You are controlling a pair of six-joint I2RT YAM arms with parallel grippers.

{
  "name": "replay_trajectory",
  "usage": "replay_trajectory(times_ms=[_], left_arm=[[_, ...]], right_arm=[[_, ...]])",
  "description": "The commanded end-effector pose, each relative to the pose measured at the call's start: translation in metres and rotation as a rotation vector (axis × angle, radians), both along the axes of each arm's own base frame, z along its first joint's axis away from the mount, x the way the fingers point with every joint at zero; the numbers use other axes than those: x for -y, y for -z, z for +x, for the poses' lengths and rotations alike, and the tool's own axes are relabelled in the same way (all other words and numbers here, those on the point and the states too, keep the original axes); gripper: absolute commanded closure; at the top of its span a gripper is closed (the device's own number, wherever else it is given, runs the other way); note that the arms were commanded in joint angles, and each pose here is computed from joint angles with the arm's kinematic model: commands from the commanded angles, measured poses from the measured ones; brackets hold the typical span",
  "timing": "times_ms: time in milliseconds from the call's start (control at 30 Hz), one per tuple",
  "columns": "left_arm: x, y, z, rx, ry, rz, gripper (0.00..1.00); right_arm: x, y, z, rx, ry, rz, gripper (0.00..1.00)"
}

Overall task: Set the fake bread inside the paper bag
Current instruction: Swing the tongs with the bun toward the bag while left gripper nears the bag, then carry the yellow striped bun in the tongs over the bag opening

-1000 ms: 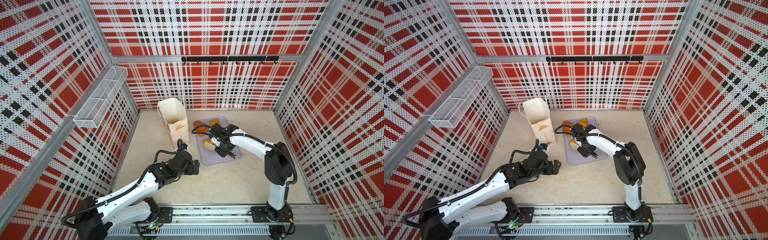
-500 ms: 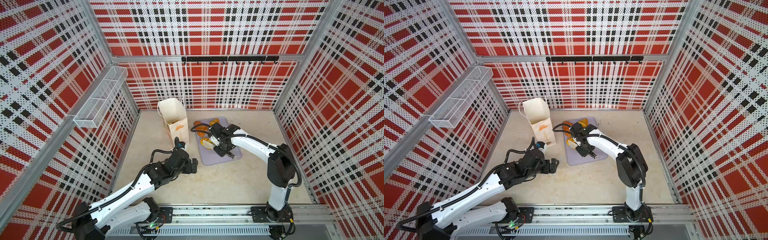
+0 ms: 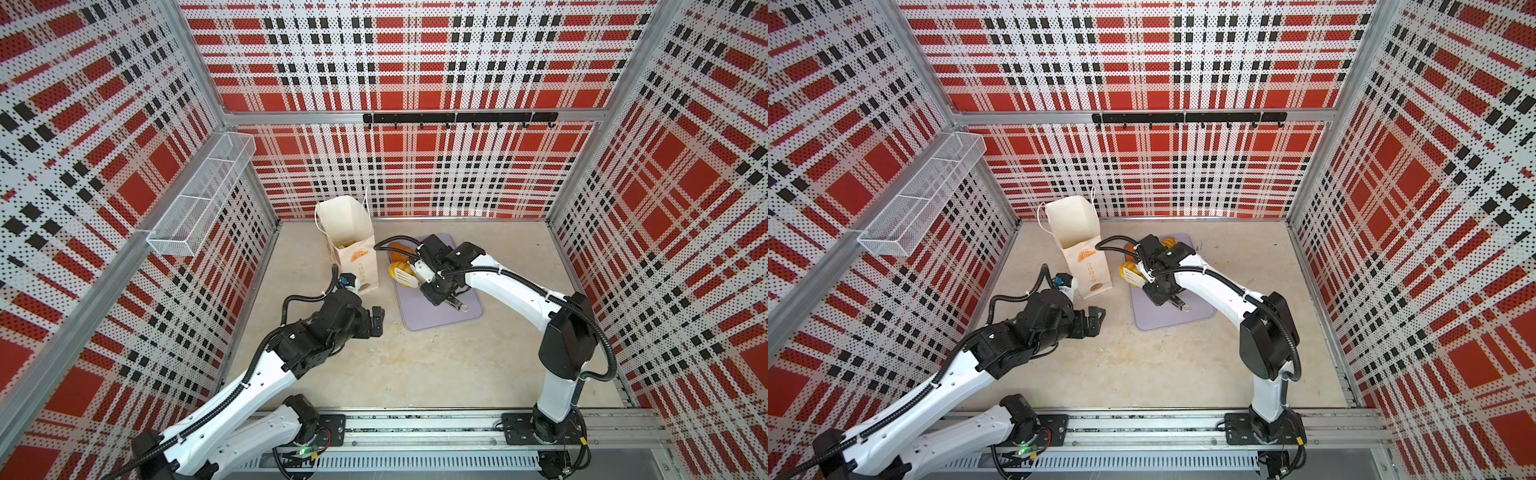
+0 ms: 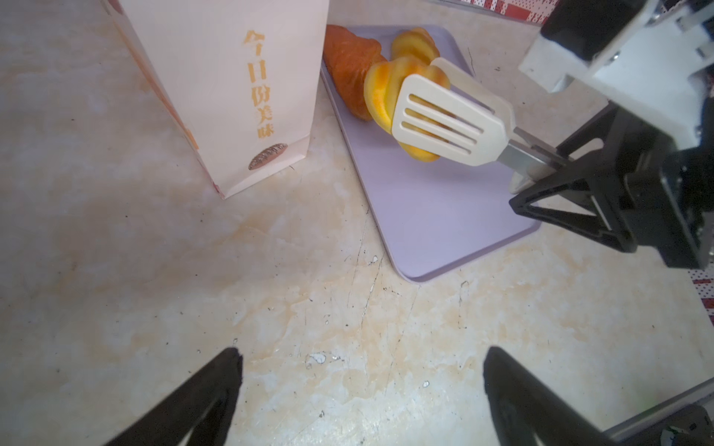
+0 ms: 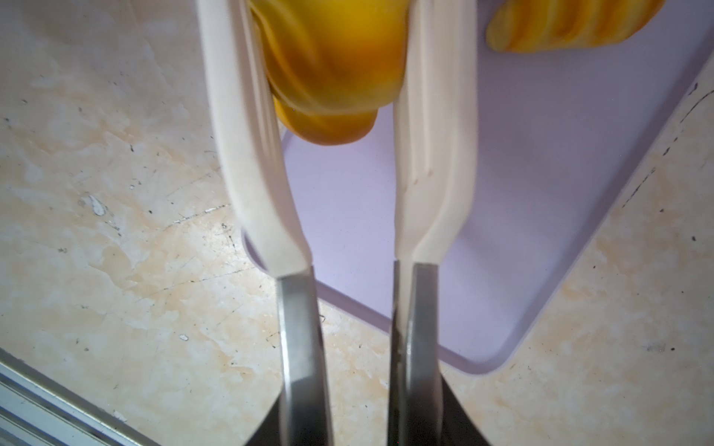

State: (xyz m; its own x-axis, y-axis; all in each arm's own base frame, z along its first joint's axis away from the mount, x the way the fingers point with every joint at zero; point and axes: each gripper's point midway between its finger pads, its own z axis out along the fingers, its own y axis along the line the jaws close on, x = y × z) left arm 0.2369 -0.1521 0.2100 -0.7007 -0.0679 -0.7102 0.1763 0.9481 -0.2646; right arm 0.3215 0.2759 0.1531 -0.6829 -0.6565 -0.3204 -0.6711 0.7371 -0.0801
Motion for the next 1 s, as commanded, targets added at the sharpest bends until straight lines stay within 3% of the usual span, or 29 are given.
replay_trajectory(times_ms=[0, 633, 967], left_arm=[[-0.008, -0.013, 0.0, 0.014, 0.016, 0.014, 0.01], [-0.032, -0.053, 0.007, 0.045, 0.028, 0.042, 0.01], [-0.036, -0.061, 0.01, 0.052, 0.031, 0.042, 0.01]], right_arm=[[-0.019, -0.04, 0.005, 0.08, -0.011, 0.119, 0.61], [-0.037, -0.091, 0.005, 0.147, -0.009, 0.273, 0.61], [-0.052, -0.138, 0.01, 0.217, -0.037, 0.383, 0.6]])
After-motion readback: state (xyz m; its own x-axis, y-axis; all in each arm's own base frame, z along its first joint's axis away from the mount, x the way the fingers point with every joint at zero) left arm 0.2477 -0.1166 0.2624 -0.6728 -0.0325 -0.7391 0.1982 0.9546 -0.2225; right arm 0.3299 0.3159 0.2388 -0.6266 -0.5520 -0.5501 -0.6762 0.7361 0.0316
